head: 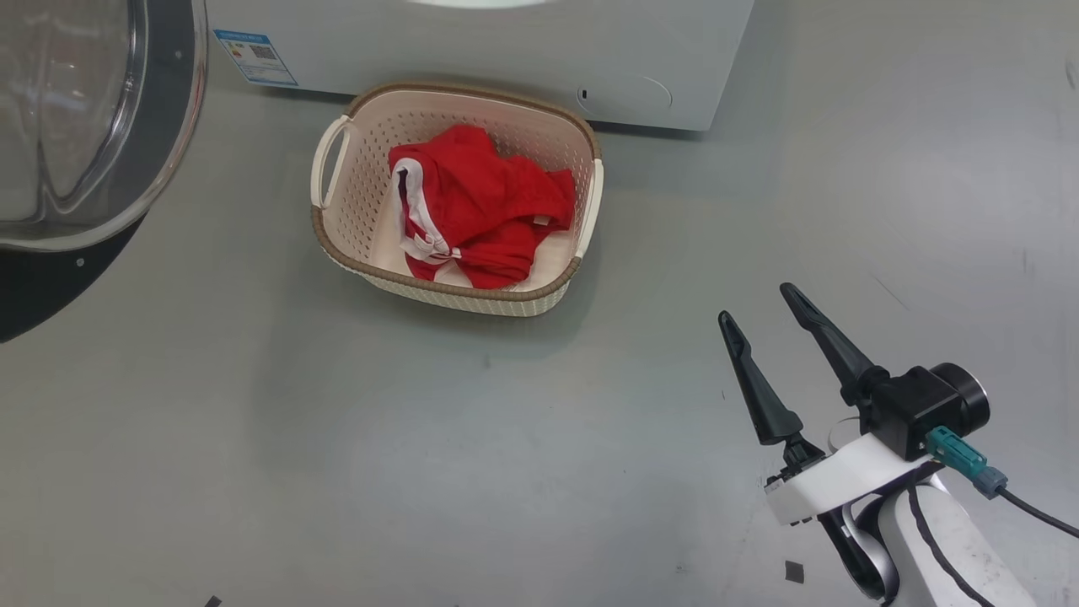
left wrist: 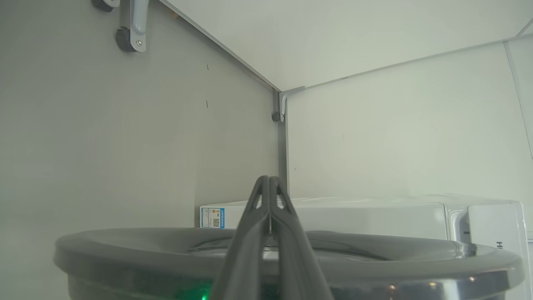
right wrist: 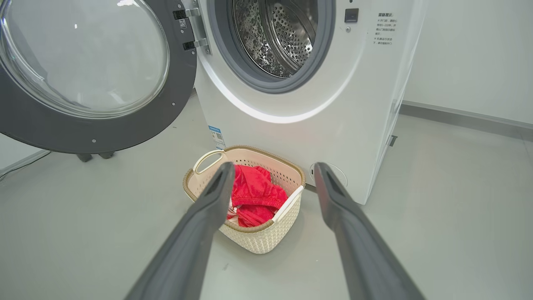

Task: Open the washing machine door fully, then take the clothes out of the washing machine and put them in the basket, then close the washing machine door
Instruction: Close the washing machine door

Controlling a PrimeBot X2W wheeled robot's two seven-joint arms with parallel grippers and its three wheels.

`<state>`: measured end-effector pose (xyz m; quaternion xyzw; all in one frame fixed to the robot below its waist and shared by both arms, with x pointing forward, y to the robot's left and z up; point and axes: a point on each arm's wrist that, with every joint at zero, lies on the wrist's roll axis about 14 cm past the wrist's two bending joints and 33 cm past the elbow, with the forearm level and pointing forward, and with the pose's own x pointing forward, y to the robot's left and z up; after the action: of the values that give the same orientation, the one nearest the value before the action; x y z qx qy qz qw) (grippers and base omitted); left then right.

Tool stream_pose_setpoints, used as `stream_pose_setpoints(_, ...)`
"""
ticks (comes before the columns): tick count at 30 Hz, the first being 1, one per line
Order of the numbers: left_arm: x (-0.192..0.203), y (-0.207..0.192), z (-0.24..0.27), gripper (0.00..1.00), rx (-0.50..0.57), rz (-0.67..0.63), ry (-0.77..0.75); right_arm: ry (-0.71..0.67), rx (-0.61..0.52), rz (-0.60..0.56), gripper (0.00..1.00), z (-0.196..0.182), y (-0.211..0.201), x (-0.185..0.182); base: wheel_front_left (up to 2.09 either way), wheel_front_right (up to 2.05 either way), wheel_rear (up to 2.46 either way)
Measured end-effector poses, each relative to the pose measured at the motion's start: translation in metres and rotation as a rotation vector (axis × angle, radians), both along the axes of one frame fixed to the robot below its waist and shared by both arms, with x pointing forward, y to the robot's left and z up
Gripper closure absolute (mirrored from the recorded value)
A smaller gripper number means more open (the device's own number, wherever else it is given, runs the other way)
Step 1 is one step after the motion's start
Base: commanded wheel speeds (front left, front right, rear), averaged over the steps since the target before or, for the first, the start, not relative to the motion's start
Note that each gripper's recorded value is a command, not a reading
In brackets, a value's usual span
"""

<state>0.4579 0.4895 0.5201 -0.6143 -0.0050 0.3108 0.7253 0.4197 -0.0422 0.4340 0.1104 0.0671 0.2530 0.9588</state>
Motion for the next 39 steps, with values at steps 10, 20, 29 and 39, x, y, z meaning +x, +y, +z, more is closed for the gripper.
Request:
stream_pose_setpoints(10, 0.0, -0.024, 0.007, 1.0, -0.039, -0.134, -0.046, -0.025, 0.008, 0.02, 0.0, 0.011, 0.008, -0.003, 0.0, 0.0, 0.0)
stream_pose_setpoints(20, 0.001, -0.053, 0.003, 1.0, -0.095, -0.282, -0.093, -0.041, 0.024, 0.036, 0.0, 0.017, 0.016, -0.003, 0.0, 0.0, 0.0)
stream_pose_setpoints(29, -0.001, -0.089, -0.007, 1.0, -0.161, -0.429, -0.115, -0.048, 0.023, 0.037, 0.0, 0.021, 0.017, -0.005, 0.0, 0.0, 0.0)
stream_pose_setpoints(39, -0.008, -0.104, -0.002, 1.0, -0.21, -0.512, -0.166, -0.061, 0.035, 0.043, 0.0, 0.028, 0.022, -0.007, 0.0, 0.0, 0.0)
